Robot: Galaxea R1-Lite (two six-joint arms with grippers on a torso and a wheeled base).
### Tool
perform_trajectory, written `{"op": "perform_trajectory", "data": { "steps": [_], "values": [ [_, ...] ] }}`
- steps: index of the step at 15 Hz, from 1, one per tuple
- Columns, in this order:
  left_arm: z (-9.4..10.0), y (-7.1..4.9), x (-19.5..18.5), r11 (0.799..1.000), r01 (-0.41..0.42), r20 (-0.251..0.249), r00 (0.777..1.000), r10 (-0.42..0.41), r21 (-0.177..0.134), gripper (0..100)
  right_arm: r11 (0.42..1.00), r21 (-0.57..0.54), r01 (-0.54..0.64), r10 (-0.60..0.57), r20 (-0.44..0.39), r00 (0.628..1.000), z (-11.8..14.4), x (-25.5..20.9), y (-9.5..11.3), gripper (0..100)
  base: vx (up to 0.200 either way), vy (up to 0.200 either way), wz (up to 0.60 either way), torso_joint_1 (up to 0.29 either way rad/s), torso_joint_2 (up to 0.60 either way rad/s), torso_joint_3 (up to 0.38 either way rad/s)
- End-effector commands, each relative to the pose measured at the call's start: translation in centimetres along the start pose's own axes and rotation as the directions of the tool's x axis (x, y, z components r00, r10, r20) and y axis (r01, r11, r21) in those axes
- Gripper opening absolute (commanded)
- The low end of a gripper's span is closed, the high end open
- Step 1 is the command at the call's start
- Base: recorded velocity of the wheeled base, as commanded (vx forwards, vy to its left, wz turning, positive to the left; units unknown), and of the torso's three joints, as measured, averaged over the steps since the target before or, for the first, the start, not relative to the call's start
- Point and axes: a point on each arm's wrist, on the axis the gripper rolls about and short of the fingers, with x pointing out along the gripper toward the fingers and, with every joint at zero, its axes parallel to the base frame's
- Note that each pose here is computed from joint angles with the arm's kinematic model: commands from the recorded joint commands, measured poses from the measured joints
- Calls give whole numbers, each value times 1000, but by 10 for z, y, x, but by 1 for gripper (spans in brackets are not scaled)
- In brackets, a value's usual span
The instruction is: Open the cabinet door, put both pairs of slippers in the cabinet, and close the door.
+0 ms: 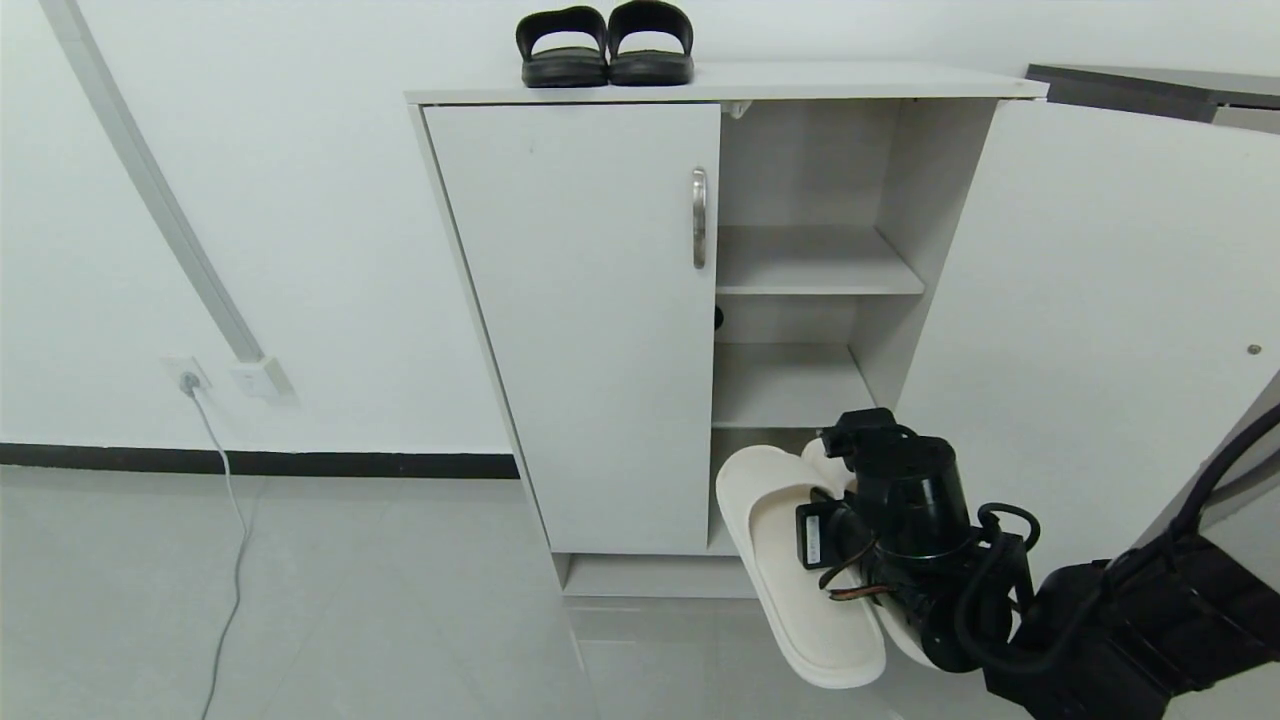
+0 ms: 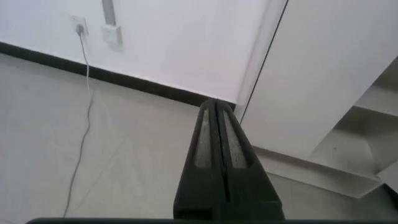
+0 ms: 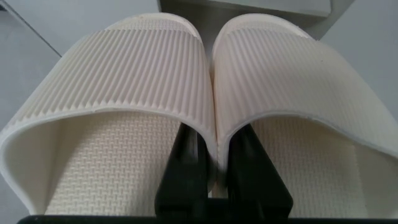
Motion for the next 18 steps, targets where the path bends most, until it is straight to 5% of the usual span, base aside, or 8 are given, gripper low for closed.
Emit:
{"op": "perform_trajectory", "data": {
  "steps": [1, 4, 6, 7, 8, 13, 14, 18],
  "values": [
    [-29, 7, -13, 1000, -20, 58, 998, 21, -16, 0, 1000, -6, -4, 4, -7, 1000, -3, 0, 2, 0, 0, 0, 0, 0, 0, 0],
    [-45, 8, -22, 999, 30, 115, 993, -34, 41, 0, 1000, -10, -9, 9, -13, 1000, -6, 1, 4, 0, 0, 0, 0, 0, 0, 0],
    [-45, 6, -22, 985, 141, 104, 983, -151, 105, 0, 1000, -15, -15, 14, -19, 1000, -8, 0, 6, 0, 0, 0, 0, 0, 0, 0],
    [-50, 4, -22, 963, 225, 46, 971, -234, 150, 0, 1000, -15, -18, 18, -18, 1000, -8, -1, 7, 0, 0, 0, 0, 0, 0, 0],
    [-53, 3, -23, 945, 288, 9, 956, -293, 156, 0, 1000, -15, -20, 20, -14, 1000, -9, -1, 8, 0, 0, 0, 0, 0, 0, 0],
    [-52, 3, -23, 948, 295, 27, 954, -299, 117, 0, 999, -23, -24, 23, -15, 1000, -16, 5, 15, 0, 0, 0, 0, 0, 0, 0],
    [-52, 3, -23, 950, 296, 27, 954, -299, 96, 0, 1000, -10, 29, -29, 19, 999, -13, 16, 24, 0, 0, 0, 0, 0, 0, 0],
    [-52, 3, -23, 950, 297, 27, 953, -301, 100, 0, 986, 53, 158, -163, 105, 981, 2, 49, 46, 0, 0, 0, 0, 0, 0, 0]
  ]
}}
